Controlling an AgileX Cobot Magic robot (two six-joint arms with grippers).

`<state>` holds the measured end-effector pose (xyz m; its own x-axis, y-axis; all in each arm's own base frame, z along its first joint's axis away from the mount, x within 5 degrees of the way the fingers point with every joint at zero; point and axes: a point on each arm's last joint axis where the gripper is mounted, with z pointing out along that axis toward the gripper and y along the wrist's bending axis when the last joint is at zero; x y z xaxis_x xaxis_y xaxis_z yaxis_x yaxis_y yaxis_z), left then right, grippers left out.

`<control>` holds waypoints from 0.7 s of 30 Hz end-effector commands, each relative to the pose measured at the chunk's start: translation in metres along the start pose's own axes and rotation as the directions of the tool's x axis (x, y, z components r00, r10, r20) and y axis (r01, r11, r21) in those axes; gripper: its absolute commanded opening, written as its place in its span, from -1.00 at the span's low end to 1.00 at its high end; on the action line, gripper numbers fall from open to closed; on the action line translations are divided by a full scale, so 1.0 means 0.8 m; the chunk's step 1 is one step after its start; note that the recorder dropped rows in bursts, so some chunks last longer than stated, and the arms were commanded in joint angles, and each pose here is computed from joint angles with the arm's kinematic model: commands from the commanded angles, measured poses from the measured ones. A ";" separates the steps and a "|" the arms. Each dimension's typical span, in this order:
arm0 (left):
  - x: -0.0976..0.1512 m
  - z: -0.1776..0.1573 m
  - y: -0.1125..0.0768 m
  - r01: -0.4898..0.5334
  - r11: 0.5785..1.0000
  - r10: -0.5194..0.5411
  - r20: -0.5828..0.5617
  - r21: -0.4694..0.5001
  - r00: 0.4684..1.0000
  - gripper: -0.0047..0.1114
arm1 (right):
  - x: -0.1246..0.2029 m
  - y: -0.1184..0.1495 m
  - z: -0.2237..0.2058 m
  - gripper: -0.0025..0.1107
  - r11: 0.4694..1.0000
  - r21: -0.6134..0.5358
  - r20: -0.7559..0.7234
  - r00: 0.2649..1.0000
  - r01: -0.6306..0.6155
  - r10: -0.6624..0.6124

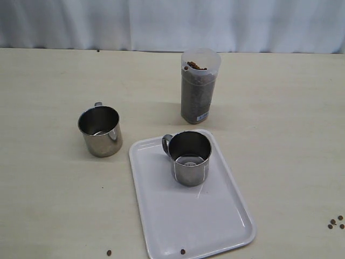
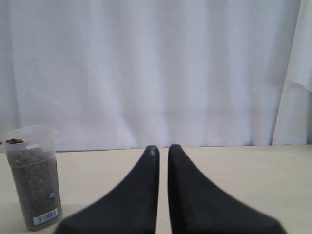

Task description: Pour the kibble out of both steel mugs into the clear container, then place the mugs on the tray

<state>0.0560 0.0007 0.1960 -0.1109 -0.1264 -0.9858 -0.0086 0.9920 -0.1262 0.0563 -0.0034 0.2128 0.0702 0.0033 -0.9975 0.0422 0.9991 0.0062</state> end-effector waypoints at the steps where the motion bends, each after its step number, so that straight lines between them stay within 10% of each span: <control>1: 0.001 0.000 0.000 0.006 1.000 -0.006 0.004 0.002 1.000 -0.92 | 0.003 -0.004 0.000 -0.87 0.999 0.035 -0.017 1.000 -0.011 0.011; 21: 0.001 0.000 0.000 0.006 1.000 -0.006 0.004 0.002 1.000 -0.92 | 0.005 0.002 0.000 -0.87 0.999 -0.018 -0.037 0.999 -0.034 0.034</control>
<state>0.0560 0.0007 0.1960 -0.1109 -0.1264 -0.9858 -0.0086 0.9920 -0.1262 0.0565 -0.0021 0.2098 0.0396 0.0409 -0.9984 0.0294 0.9987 0.0421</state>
